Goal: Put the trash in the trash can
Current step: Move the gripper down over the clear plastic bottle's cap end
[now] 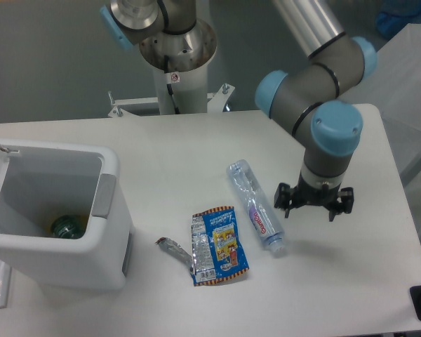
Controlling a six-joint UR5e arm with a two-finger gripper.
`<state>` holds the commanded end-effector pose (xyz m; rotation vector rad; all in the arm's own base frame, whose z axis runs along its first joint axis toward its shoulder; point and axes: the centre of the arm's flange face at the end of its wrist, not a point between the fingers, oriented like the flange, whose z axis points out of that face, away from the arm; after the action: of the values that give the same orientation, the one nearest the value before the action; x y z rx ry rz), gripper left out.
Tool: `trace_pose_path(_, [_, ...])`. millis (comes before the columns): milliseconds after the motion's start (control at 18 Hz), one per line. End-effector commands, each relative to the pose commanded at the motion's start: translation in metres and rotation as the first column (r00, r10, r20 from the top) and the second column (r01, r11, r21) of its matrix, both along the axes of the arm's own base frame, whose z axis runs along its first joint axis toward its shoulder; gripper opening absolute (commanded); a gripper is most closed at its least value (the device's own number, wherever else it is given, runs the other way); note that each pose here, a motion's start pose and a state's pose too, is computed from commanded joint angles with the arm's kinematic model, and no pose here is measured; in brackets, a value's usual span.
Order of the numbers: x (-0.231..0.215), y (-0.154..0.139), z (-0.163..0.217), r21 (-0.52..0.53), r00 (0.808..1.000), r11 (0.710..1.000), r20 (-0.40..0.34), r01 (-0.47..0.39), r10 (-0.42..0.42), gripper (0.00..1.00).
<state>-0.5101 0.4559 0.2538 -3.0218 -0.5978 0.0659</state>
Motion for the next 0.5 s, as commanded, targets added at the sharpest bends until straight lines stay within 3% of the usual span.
trace_pose_path(500, [0.026, 0.029, -0.023, -0.001, 1.000, 1.000, 0.008, 0.011, -0.011, 1.00])
